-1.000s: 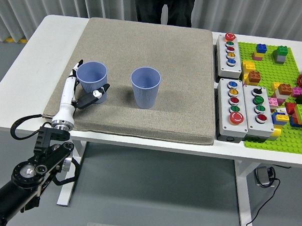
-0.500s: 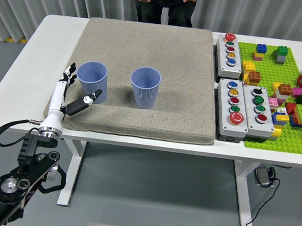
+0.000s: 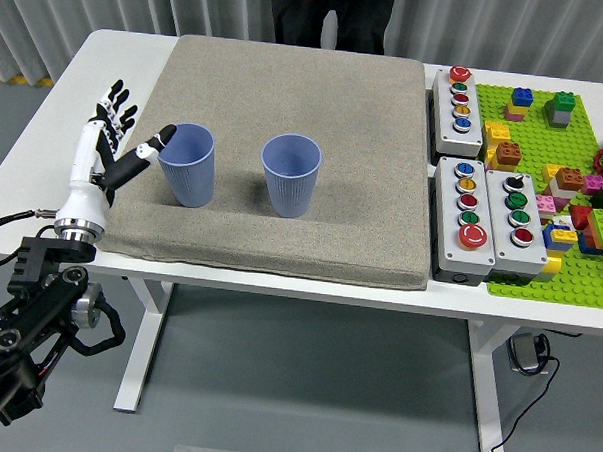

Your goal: Pick cup pour cup place

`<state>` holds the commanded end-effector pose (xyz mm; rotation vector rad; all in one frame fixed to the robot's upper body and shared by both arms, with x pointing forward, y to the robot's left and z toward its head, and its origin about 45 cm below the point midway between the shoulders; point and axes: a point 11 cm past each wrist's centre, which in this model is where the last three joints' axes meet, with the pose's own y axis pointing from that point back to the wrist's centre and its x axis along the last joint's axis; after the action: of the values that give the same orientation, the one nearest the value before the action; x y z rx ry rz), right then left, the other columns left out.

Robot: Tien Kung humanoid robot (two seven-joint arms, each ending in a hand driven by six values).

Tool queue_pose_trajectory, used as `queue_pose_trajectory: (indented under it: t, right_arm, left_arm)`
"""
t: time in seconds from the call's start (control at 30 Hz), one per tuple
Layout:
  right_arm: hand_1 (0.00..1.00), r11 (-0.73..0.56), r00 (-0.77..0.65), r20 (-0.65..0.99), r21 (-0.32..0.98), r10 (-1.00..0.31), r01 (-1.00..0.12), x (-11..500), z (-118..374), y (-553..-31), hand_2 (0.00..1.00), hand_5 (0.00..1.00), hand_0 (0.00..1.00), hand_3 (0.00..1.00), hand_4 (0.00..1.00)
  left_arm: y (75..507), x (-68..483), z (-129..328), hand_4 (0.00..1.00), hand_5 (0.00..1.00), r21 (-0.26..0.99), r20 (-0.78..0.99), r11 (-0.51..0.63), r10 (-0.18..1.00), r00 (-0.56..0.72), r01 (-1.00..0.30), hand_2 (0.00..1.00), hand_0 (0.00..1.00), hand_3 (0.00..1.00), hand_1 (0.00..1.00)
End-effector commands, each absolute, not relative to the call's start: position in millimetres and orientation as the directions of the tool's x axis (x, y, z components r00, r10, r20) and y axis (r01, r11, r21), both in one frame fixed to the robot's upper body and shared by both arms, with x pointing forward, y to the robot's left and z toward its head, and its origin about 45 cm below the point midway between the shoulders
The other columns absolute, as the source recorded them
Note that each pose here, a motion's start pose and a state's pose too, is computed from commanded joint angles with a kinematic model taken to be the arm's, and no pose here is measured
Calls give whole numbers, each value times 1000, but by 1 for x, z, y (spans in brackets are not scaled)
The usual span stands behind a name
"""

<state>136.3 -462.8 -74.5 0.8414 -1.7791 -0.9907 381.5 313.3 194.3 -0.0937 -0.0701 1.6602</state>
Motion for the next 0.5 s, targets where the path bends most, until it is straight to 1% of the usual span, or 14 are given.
queue_pose_trajectory:
  t: [0.17, 0.2, 0.5]
  right_arm:
    - [633, 446, -358, 378, 886, -854, -125, 135, -75, -462, 595, 255, 697, 593, 2]
    - [634, 445, -358, 378, 887, -854, -125, 135, -75, -462, 595, 254, 697, 593, 2]
    - [634, 444, -354, 380, 888, -855, -119, 133, -76, -461, 594, 254, 697, 593, 2]
  left_arm:
    - [328, 393, 183, 804, 998, -23, -206, -134, 970, -126, -991, 976, 893, 920, 898]
    - [329, 394, 181, 766, 998, -10, -223, -138, 966, -132, -990, 967, 894, 899, 898]
    - [319, 391, 167, 758, 998, 27, -214, -107, 971, -110, -994, 965, 894, 894, 900]
